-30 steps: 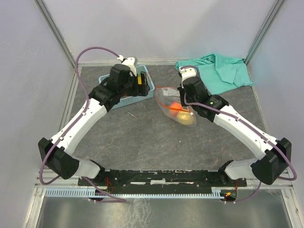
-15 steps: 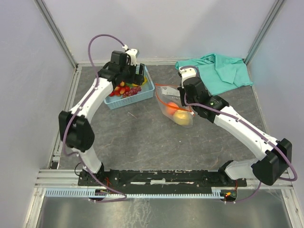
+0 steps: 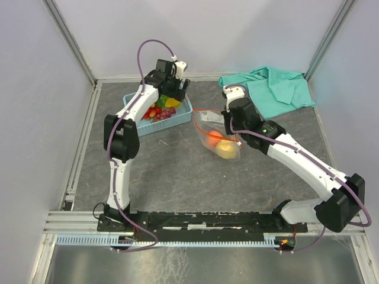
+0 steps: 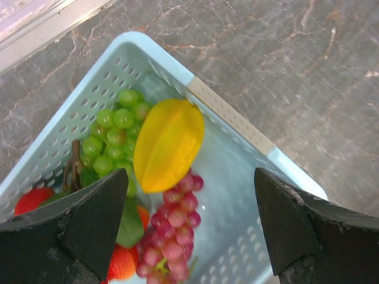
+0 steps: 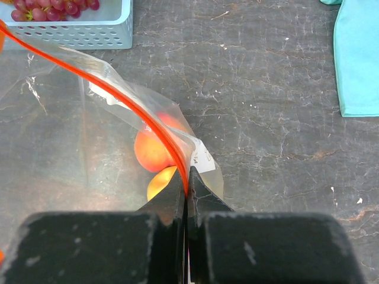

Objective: Place the food in the zip-top bag and seal the zipper
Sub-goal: Pick up the fake fruit from the bin.

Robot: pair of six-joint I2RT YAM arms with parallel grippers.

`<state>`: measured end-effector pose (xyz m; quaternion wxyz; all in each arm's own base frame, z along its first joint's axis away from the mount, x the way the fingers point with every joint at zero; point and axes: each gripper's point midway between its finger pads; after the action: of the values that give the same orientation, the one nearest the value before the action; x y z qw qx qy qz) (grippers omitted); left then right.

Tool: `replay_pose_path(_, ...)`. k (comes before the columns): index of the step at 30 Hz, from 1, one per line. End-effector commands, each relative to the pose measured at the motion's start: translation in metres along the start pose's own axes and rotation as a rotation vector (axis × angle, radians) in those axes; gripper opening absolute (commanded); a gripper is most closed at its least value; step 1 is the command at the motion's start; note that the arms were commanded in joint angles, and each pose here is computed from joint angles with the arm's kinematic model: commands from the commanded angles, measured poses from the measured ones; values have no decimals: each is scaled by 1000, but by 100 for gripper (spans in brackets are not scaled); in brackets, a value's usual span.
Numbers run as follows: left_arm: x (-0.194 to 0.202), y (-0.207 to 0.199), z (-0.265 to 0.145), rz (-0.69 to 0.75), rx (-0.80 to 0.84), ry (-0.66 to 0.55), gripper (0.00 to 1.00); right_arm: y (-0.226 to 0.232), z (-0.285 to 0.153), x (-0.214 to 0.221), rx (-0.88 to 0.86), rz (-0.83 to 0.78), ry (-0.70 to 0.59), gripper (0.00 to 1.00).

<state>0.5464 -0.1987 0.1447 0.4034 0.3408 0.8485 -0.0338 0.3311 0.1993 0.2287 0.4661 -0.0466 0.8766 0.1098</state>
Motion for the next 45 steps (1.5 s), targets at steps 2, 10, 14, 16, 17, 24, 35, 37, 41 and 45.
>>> replay_pose_path(2,0,18,31,73,-19,10,92,-1,-14,-14,-9,38,-52,1)
replay_pose_path(10,43,17,78,44,2,88,86,-8,-18,-7,19,51,-38,1)
replay_pose_path(14,60,3,91,29,60,112,82,-9,-18,-5,25,61,-33,1)
replay_pose_path(16,68,-1,95,18,70,129,80,-10,-18,-4,26,66,-31,1)
replay_pose_path(17,70,-2,97,15,75,132,79,-9,-18,-3,27,68,-30,1)
replay_pose_path(24,60,0,87,0,63,106,57,-9,-19,-4,24,72,-32,1)
replay_pose_path(35,15,4,27,-95,16,-28,33,-7,-22,-3,6,74,-29,1)
replay_pose_path(37,12,6,17,-127,-5,-35,29,-7,-23,-3,3,75,-29,1)
replay_pose_path(41,5,6,-5,-178,-28,-64,26,-6,-23,-2,-7,76,-27,1)
replay_pose_path(45,1,2,-26,-214,-32,-95,24,-2,-23,-1,-25,72,-20,2)
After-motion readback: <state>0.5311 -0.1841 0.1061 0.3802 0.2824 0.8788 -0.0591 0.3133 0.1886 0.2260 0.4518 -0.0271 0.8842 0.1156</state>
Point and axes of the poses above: each gripper's point midway between its finger pads, its own z axis out along the fingers, its own y axis along the line the jaws close on, x = y × z, and after that the axes turned 12 degrees about z, right-handed
